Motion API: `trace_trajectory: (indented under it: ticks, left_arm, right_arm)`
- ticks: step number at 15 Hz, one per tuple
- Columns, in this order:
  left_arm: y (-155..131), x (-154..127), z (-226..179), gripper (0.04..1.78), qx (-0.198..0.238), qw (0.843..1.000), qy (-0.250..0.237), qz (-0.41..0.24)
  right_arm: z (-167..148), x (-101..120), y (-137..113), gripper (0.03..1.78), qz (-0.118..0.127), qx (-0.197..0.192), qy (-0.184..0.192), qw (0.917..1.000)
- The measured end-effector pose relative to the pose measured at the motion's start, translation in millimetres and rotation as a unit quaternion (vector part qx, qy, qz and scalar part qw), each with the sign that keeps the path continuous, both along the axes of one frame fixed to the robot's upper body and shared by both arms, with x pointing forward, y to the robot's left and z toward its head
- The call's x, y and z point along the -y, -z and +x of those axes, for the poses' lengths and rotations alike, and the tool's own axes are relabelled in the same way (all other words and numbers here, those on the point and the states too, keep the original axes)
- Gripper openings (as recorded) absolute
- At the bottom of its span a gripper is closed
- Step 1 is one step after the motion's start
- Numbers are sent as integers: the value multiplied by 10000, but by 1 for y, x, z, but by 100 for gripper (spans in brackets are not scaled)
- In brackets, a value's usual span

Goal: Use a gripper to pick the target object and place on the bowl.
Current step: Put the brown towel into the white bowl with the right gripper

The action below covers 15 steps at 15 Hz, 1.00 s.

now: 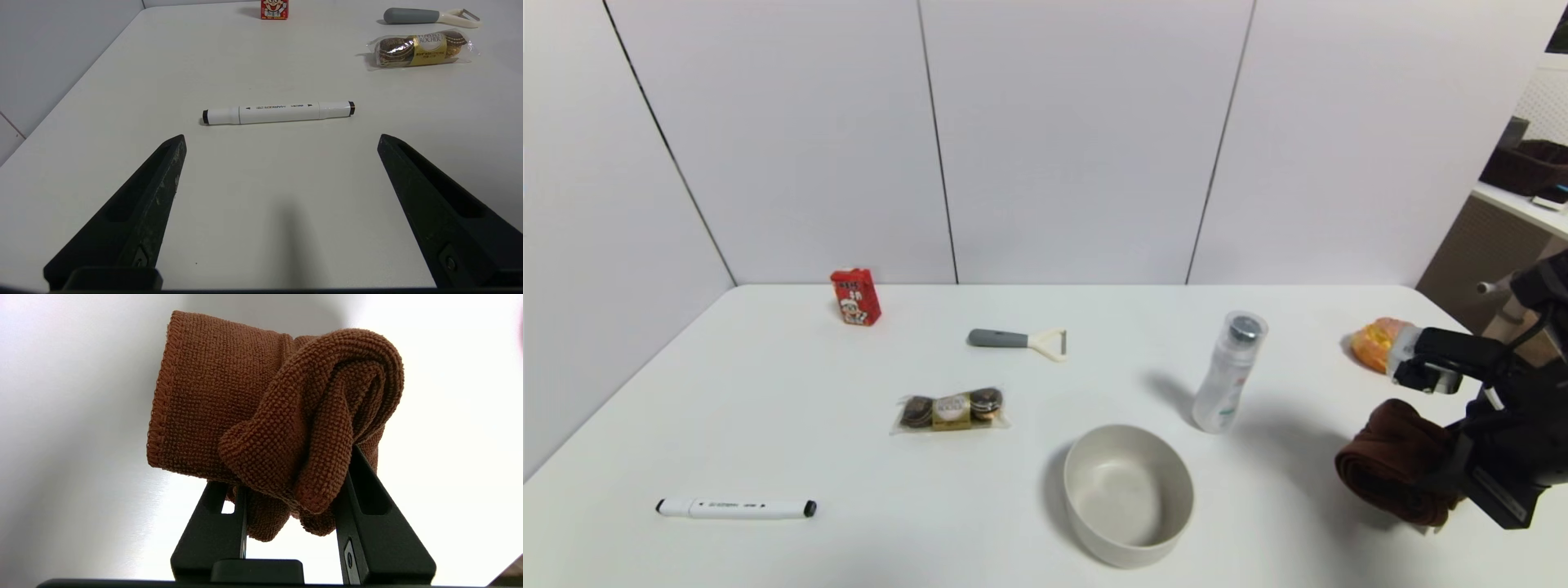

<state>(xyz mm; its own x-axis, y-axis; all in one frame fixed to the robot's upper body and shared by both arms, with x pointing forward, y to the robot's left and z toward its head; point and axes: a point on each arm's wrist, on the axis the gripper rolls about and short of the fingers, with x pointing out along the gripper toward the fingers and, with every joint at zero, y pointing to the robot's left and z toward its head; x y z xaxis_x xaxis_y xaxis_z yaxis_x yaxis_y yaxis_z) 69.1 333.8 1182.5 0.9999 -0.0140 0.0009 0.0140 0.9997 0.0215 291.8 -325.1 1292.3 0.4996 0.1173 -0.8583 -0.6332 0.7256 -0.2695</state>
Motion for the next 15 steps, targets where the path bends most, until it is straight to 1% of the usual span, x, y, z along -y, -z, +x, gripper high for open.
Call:
trace_trajectory:
  ticks: [2, 4, 7, 9, 10, 12, 13, 15]
  left_arm:
    - [0, 0, 0, 169, 0, 10000, -2, -2]
    - [0, 0, 0, 169, 0, 10000, -2, 0]
    - [0, 0, 0, 169, 0, 10000, 0, -2]
    - [0, 0, 0, 169, 0, 10000, 0, -2]
    - [0, 0, 0, 169, 0, 10000, 0, 0]
    - [0, 0, 0, 169, 0, 10000, 0, 0]
    - [0, 0, 0, 169, 0, 10000, 0, -2]
    - [0, 0, 0, 169, 0, 10000, 0, 0]
  right_arm:
    - [-7, -8, -12, 59, 162, 216, -292, 9992]
    - [-15, -17, -25, 59, 372, 487, -656, 9960]
    - [-26, -29, -44, 59, 756, 796, -1233, 9863]
    - [-31, -38, -54, 59, 1094, 944, -1695, 9749]
    - [-33, -43, -59, 59, 1263, 1000, -1950, 9675]
    - [-35, -53, -66, 59, 1498, 1062, -2438, 9523]
    - [-35, -59, -68, 59, 1547, 1077, -2663, 9453]
    - [-32, -69, -70, 59, 1556, 1089, -3071, 9325]
